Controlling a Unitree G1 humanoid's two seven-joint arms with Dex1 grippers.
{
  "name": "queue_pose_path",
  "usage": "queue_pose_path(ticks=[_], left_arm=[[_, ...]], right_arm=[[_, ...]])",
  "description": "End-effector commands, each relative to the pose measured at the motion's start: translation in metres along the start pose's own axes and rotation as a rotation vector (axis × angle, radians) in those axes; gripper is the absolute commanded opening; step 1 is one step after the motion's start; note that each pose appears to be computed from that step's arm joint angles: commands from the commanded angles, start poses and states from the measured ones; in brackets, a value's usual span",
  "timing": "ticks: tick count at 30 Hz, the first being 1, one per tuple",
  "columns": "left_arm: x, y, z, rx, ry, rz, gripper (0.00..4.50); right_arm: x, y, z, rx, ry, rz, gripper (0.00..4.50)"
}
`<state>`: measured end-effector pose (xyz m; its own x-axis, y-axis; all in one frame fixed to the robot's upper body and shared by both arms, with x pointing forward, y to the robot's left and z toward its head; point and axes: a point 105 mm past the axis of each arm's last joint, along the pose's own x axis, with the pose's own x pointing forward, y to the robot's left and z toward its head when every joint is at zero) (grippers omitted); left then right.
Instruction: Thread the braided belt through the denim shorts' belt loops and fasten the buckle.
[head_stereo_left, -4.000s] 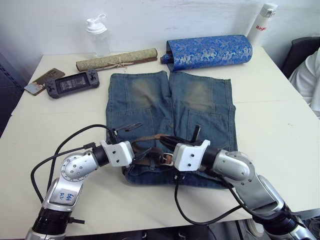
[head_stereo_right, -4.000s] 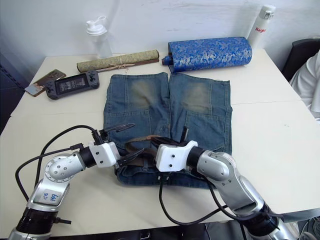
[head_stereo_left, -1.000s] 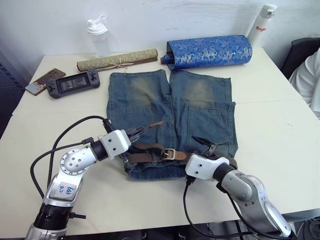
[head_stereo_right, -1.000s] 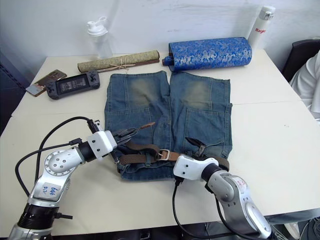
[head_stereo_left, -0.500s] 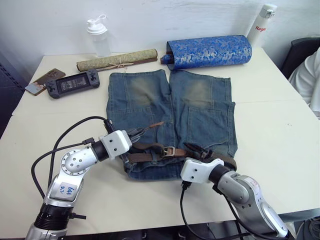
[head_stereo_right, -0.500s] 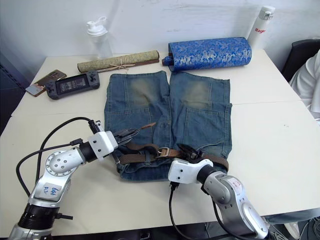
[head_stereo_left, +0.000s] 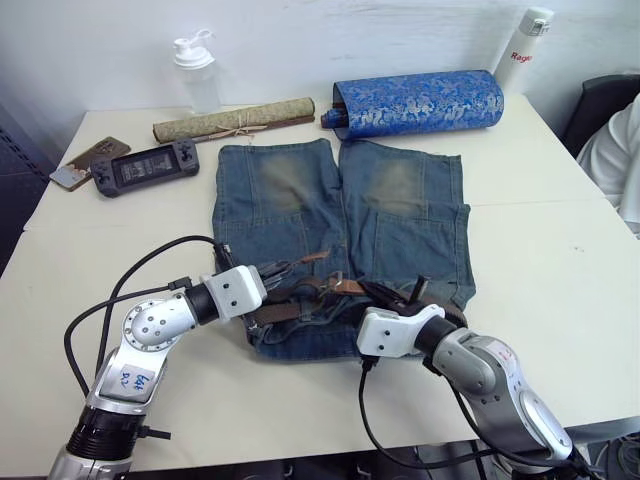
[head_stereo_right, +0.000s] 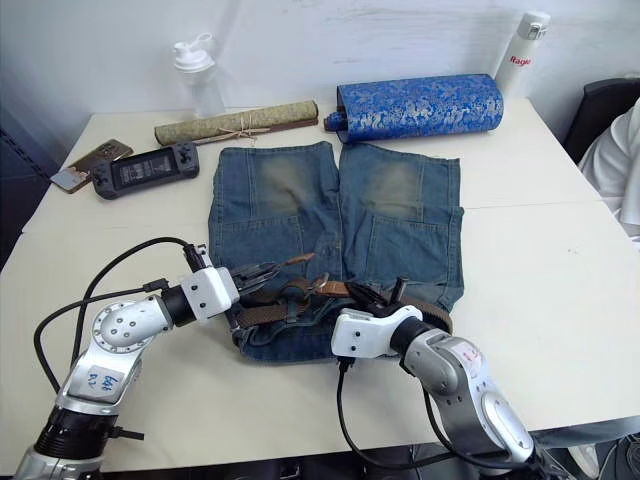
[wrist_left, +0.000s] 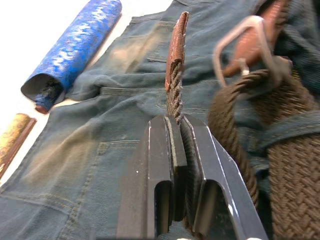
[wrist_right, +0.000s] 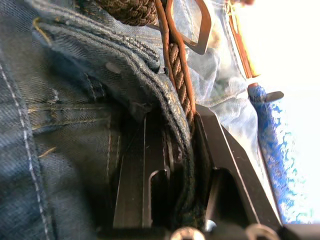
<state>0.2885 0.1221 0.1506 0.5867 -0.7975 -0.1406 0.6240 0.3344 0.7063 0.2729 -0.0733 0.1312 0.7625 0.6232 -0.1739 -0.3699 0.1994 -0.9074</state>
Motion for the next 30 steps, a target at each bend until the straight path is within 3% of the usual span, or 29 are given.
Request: queue_pose_path(ticks=[1,13,30], left_arm=[[-0.001,-0.006,0.001,0.026,0.005,-0.041,0.00],[-0.006,-0.003,-0.014,0.164,0.103,-0.101,0.00],[0.011,-0.006,0.001,0.212,0.020,-0.138,0.00]], right_arm=[[0.003,-0.006,0.012,-0.020,-0.052,-0.023,0.01],[0.005,-0.004,0.013,-0.013,-0.062,-0.017,0.01],[0.003,-0.001,0.016,-0.022,-0.079,0.002,0.01]])
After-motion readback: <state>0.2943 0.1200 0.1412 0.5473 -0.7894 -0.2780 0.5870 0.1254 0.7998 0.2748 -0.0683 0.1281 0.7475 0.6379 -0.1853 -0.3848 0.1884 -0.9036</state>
